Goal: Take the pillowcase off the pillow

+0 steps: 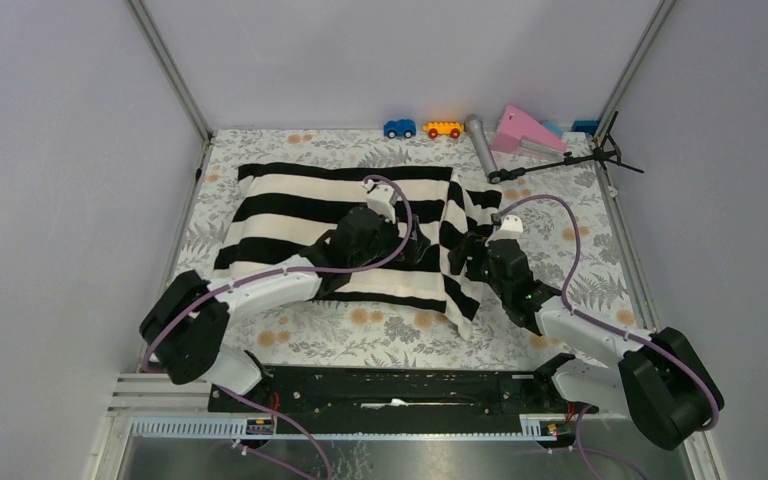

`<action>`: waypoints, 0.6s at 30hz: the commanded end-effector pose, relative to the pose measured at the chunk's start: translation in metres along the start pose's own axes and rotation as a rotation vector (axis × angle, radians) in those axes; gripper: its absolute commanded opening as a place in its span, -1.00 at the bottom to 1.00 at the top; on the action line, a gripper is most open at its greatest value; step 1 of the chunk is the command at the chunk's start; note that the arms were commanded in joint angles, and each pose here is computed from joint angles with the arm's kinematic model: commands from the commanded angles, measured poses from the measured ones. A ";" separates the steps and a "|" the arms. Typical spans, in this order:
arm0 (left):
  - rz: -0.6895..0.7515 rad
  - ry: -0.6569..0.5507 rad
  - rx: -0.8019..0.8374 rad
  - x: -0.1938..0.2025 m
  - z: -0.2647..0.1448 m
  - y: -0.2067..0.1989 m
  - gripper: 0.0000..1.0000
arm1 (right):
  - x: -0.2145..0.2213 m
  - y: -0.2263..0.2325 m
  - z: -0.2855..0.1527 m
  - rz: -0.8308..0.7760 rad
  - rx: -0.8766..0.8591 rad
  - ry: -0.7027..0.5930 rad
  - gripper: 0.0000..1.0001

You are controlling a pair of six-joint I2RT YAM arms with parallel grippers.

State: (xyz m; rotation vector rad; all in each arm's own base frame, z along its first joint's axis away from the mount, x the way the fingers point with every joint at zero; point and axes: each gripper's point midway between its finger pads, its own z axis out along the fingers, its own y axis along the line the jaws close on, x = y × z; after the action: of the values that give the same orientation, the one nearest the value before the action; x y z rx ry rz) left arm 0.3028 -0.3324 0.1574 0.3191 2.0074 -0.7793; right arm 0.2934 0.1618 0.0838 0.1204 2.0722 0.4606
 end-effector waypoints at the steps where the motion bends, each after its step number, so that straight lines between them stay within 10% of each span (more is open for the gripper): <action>1: -0.017 0.062 0.071 0.015 0.017 -0.012 0.76 | 0.001 0.027 0.007 -0.008 -0.122 0.036 0.58; 8: 0.008 0.088 0.129 0.035 0.027 -0.014 0.62 | 0.009 0.069 0.000 -0.026 -0.369 0.075 0.69; 18: 0.026 0.026 0.174 0.025 0.015 -0.020 0.90 | 0.020 0.079 0.002 -0.044 -0.432 0.131 0.78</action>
State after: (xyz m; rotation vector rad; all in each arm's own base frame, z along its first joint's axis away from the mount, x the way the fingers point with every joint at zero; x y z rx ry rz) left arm 0.2942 -0.3431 0.0993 0.4251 2.1167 -0.8108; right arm 0.2835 0.2050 0.0662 -0.0672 2.1337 0.7036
